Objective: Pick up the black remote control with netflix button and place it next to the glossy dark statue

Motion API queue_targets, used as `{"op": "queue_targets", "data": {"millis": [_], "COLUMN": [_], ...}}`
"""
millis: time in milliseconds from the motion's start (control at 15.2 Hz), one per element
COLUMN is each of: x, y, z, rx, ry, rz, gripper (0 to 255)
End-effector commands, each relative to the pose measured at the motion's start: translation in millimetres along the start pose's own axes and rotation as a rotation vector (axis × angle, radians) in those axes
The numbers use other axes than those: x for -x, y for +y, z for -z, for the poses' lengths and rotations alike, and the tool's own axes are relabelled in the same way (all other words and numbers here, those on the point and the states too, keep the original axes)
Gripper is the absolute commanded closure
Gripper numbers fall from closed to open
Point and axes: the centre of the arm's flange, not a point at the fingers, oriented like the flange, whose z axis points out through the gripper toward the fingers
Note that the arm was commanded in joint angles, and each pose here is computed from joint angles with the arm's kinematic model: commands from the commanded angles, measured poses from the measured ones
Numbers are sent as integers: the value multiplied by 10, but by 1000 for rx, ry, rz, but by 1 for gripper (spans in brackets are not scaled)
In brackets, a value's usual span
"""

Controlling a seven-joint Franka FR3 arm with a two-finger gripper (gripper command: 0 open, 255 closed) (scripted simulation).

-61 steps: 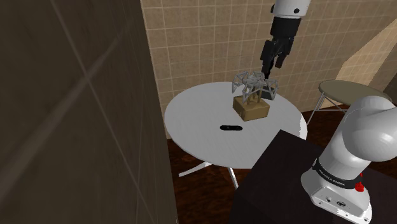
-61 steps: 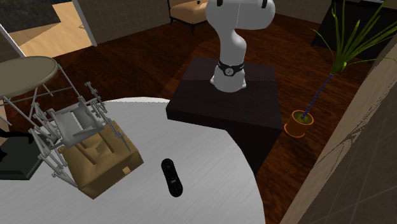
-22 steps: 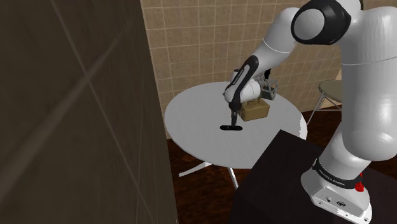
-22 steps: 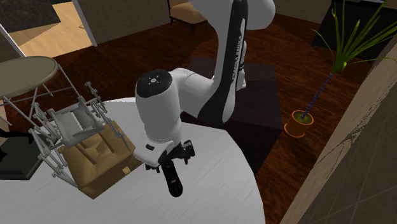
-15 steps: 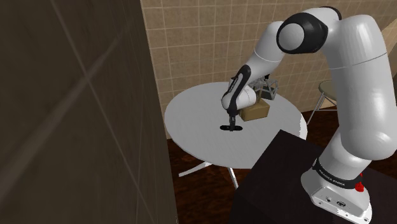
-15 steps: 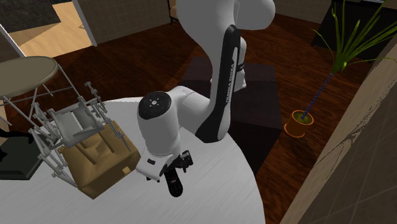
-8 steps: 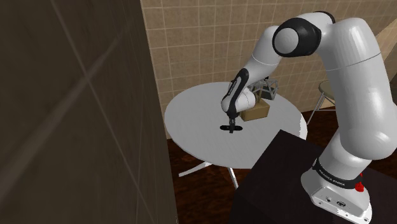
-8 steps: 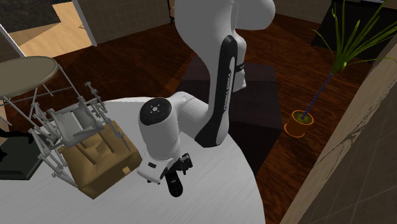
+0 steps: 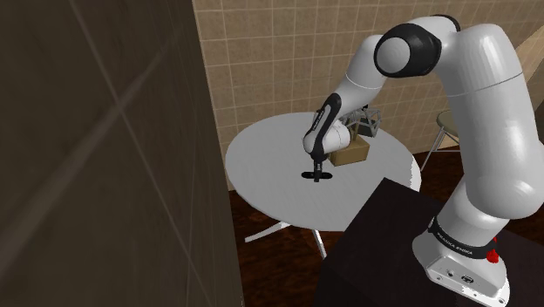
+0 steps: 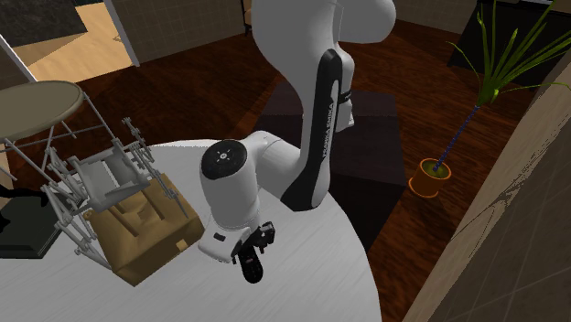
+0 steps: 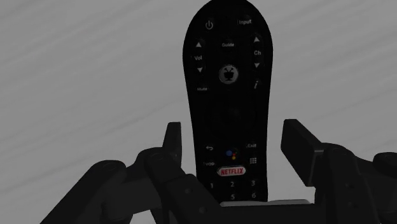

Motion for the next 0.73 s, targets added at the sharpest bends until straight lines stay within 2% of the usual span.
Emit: {"op": "queue_targets", "data": {"millis": [0, 264, 660], "x": [6, 4, 5], "y": [14, 14, 18], "z": [-13, -18, 299], "rx": [4, 4, 4], "ry": [0, 0, 0], "rz": [-3, -3, -3], "gripper": [255, 255, 255]}}
